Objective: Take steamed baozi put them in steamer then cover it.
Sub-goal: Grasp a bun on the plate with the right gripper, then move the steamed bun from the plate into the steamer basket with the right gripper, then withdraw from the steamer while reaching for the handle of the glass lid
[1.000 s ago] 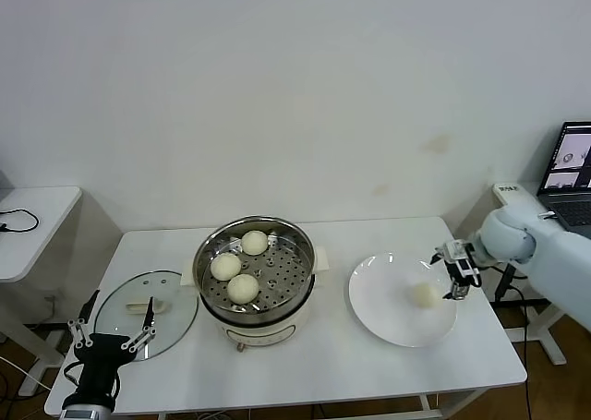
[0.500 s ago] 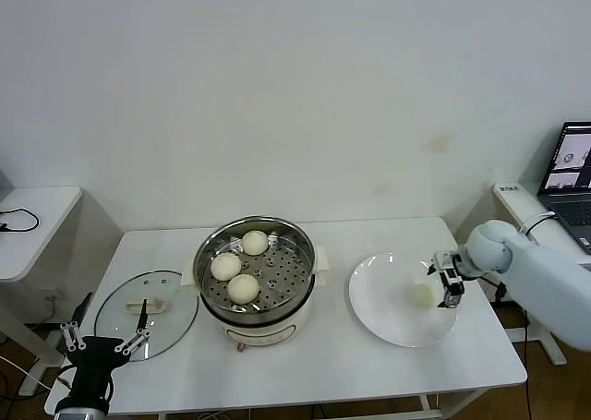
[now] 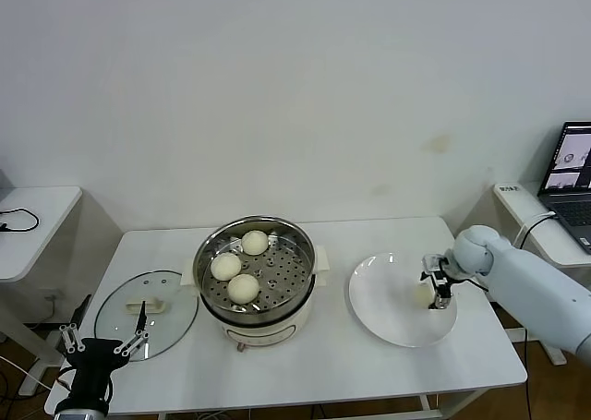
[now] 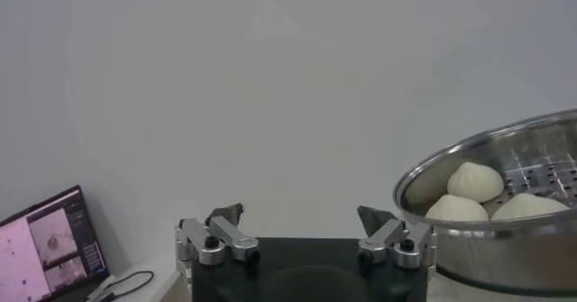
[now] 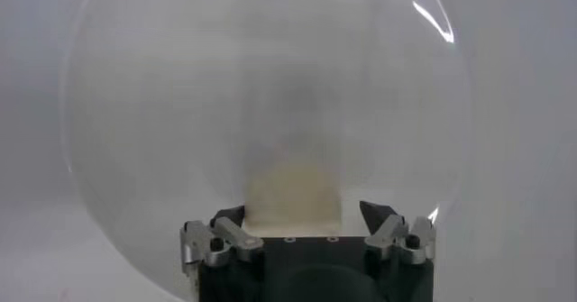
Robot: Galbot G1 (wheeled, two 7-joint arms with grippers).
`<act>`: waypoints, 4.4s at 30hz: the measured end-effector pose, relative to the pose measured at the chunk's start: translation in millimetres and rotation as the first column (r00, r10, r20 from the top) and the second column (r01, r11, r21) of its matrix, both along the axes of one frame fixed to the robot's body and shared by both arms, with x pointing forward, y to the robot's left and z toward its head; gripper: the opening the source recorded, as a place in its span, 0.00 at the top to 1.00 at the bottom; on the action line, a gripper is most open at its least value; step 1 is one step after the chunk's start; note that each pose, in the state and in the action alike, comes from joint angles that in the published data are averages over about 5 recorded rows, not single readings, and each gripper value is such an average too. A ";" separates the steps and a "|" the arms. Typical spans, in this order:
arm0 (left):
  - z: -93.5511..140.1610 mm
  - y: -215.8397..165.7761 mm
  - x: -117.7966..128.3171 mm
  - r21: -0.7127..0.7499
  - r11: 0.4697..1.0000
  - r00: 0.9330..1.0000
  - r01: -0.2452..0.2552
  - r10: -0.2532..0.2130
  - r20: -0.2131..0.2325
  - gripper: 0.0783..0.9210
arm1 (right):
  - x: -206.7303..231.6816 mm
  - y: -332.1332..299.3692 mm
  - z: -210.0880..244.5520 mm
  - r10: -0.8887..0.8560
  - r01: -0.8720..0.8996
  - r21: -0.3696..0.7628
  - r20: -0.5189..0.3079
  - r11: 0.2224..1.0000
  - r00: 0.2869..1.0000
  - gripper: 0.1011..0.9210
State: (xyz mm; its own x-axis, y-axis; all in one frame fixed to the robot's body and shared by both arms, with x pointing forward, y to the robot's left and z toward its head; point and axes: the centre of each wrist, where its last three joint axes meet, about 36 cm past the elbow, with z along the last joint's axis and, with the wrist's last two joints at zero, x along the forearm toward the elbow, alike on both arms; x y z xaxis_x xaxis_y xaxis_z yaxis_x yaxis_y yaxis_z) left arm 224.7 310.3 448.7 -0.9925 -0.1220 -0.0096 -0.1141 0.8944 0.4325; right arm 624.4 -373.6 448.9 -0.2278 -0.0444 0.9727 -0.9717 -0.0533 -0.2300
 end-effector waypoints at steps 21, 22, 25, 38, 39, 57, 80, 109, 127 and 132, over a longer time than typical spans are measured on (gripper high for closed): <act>1.4 -1.2 2.4 -0.002 1.000 1.000 0.008 -0.008 0.009 0.12 | 13.7 -0.2 45.0 0.010 -0.010 0.001 0.005 1.000 1.000 0.40; 1.2 -1.6 2.9 -0.002 1.000 1.000 0.010 -0.010 0.009 0.12 | 15.1 0.7 52.4 0.011 -0.011 0.004 0.011 1.000 1.000 0.40; 0.7 -2.9 4.9 -0.005 1.000 1.000 0.016 -0.016 0.010 0.12 | 19.4 6.9 76.2 0.021 -0.021 0.016 0.034 1.000 0.999 0.40; -2.7 -1.7 11.1 -0.009 1.000 1.000 0.022 -0.022 0.011 0.12 | 34.2 96.0 202.4 0.136 -0.156 0.105 0.172 0.982 0.976 0.37; -2.8 -1.2 11.3 -0.009 1.000 1.000 0.021 -0.021 0.011 0.12 | 34.4 105.6 210.7 0.145 -0.167 0.114 0.180 0.979 0.973 0.37; -3.8 3.6 11.7 -0.010 1.000 1.000 -0.006 0.006 0.013 0.12 | 22.7 280.2 221.3 0.196 -0.222 0.244 0.126 0.944 0.972 0.37; -8.2 3.4 11.6 -0.019 1.000 1.000 -0.012 0.012 0.008 0.12 | 11.6 355.0 138.1 0.099 -0.100 0.220 0.019 0.970 0.995 0.37; -6.1 0.9 14.4 -0.025 1.000 1.000 -0.009 0.010 0.023 0.12 | 0.1 322.3 165.9 0.057 -0.083 0.321 0.089 0.944 0.994 0.12; -16.3 2.9 21.5 -0.008 1.000 0.999 -0.030 0.030 0.027 0.12 | -77.9 208.0 90.2 -0.293 -0.153 0.818 0.364 0.554 0.884 0.12; -24.9 7.1 22.8 0.013 0.999 0.999 -0.048 0.048 0.012 0.12 | -103.5 175.9 59.1 -0.451 -0.189 0.912 0.351 0.365 0.821 0.12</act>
